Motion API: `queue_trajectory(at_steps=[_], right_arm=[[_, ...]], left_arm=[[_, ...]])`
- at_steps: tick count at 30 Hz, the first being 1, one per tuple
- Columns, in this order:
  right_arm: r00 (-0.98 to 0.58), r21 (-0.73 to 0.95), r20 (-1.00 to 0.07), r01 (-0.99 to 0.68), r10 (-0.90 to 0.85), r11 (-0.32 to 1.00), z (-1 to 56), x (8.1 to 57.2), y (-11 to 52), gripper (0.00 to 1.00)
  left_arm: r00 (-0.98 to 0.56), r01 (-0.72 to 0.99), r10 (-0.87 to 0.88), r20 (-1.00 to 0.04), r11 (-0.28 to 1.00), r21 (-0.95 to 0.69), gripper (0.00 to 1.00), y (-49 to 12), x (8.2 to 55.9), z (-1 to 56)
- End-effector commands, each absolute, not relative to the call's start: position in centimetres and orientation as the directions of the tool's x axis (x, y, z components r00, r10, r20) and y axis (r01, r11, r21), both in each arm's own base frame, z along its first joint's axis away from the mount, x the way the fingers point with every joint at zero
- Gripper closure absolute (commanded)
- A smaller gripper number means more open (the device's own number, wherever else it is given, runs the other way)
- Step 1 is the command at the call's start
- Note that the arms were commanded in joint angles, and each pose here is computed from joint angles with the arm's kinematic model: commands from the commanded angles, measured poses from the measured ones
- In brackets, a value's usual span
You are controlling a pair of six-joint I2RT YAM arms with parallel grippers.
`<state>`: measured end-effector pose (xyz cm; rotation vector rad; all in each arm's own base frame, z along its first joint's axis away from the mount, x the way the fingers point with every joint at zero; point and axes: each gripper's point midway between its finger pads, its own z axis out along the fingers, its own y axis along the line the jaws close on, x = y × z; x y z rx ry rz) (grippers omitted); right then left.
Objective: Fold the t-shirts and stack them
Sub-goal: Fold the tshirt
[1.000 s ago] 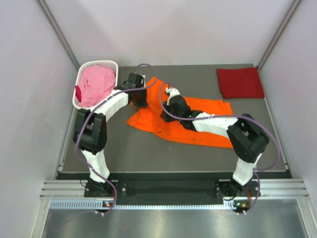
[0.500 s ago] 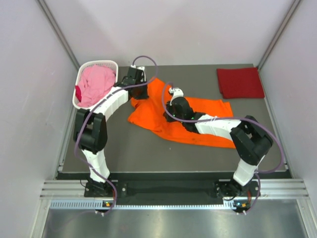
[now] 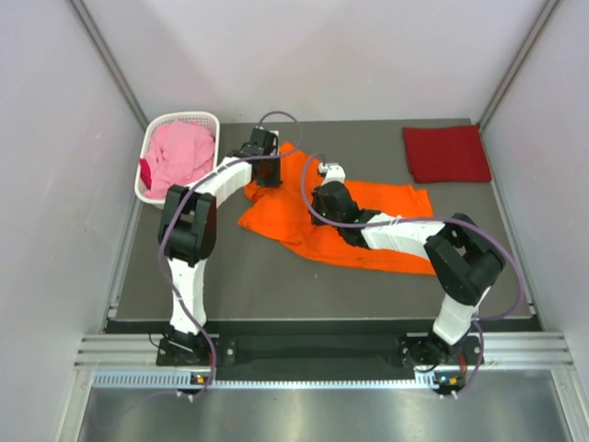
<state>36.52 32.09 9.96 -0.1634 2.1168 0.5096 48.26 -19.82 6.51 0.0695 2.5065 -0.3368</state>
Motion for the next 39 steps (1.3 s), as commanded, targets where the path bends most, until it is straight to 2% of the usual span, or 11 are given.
queue_trajectory(at_steps=[1,6,9,10,16,22,31,34,37,38,39], right_arm=[[-0.543,0.300,-0.834,-0.288,0.103,0.909,10.9,37.6,32.9,1.00],[-0.574,0.265,-0.811,-0.195,0.109,0.944,11.5,37.4,30.9,0.83],[-0.607,0.269,-0.785,-0.150,0.125,0.951,12.1,36.3,29.1,0.76],[-0.633,0.259,-0.764,-0.126,0.123,0.957,11.6,35.7,28.4,0.75],[-0.699,0.239,-0.706,-0.088,0.110,0.967,10.8,32.7,25.5,0.77],[-0.743,0.237,-0.657,-0.038,0.131,0.971,8.6,30.4,21.5,0.79],[-0.772,0.229,-0.612,0.032,0.169,0.973,6.1,29.9,18.1,0.80],[-0.780,0.220,-0.601,0.051,0.176,0.974,5.5,29.7,17.2,0.79],[-0.784,0.196,-0.593,0.082,0.185,0.977,4.9,29.6,16.0,0.79],[-0.790,0.185,-0.584,0.093,0.186,0.978,4.4,29.4,15.5,0.79],[-0.793,0.174,-0.578,0.112,0.194,0.978,4.2,29.3,14.8,0.80]], left_arm=[[-0.760,0.146,-0.025,-0.649,0.967,-0.209,0.90,-20.2,50.7,9.9],[-0.793,0.042,-0.014,-0.609,0.996,-0.078,0.59,-16.3,47.8,11.7],[-0.803,-0.015,-0.035,-0.595,0.999,-0.039,0.59,-14.4,45.1,12.9],[-0.829,-0.034,-0.032,-0.559,0.999,-0.007,0.60,-13.4,43.3,11.2],[-0.856,-0.127,-0.143,-0.497,0.990,-0.066,0.63,-10.7,38.2,9.8],[-0.824,-0.202,-0.302,-0.479,0.947,-0.250,0.59,-10.1,37.5,7.8],[-0.823,-0.250,-0.348,-0.448,0.932,-0.263,0.56,-10.3,38.1,3.9],[-0.837,-0.260,-0.345,-0.424,0.934,-0.246,0.57,-10.3,38.0,2.7],[-0.847,-0.279,-0.340,-0.410,0.939,-0.201,0.77,-9.6,37.5,2.1],[-0.848,-0.299,-0.345,-0.402,0.938,-0.175,0.93,-9.1,37.2,1.9],[-0.848,-0.311,-0.346,-0.402,0.938,-0.151,0.98,-8.6,37.0,1.9]])
